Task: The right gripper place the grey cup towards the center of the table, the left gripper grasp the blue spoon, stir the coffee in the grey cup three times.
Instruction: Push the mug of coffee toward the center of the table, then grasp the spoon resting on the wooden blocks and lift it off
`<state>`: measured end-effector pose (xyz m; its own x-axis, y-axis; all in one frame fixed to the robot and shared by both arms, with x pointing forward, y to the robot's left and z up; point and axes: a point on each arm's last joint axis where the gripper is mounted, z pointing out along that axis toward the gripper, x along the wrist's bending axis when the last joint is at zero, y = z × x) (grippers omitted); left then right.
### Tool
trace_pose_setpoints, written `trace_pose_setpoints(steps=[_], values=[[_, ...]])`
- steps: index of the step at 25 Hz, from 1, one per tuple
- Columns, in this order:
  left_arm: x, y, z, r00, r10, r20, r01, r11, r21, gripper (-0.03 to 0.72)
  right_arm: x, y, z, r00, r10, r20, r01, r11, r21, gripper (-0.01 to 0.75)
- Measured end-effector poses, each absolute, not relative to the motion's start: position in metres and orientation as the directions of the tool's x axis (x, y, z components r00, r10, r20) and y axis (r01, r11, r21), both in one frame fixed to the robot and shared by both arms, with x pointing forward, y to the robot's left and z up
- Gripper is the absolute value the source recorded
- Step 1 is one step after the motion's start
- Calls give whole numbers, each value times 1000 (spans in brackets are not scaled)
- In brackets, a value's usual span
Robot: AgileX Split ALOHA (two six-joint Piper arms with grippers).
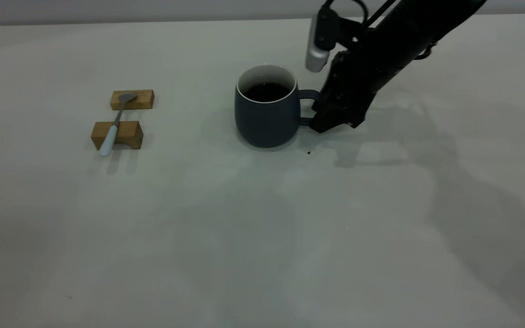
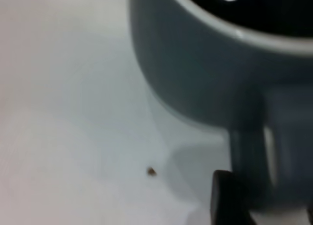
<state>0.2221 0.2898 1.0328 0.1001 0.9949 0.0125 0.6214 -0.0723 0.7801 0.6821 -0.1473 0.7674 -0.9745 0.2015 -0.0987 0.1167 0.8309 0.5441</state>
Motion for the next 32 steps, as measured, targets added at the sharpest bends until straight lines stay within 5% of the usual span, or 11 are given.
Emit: trace_pose_setpoints(steps=[8, 12, 17, 24, 32], values=[[222, 290, 1033, 100, 995, 13, 621, -72, 780, 436, 681, -175, 771, -962, 270, 34, 248, 816, 522, 489], [222, 290, 1033, 100, 995, 13, 621, -72, 780, 436, 680, -190, 804, -854, 470, 222, 518, 729, 448, 489], [222, 290, 1033, 100, 995, 13, 621, -72, 780, 436, 682, -202, 885, -437, 820, 368, 892, 343, 295, 489], [222, 290, 1033, 101, 995, 12, 621, -72, 780, 436, 619, -238, 985, -277, 940, 198, 935, 216, 281, 489], [222, 290, 1033, 101, 995, 12, 621, -72, 780, 436, 461, -266, 1049, -175, 981, 85, 910, 128, 394, 489]])
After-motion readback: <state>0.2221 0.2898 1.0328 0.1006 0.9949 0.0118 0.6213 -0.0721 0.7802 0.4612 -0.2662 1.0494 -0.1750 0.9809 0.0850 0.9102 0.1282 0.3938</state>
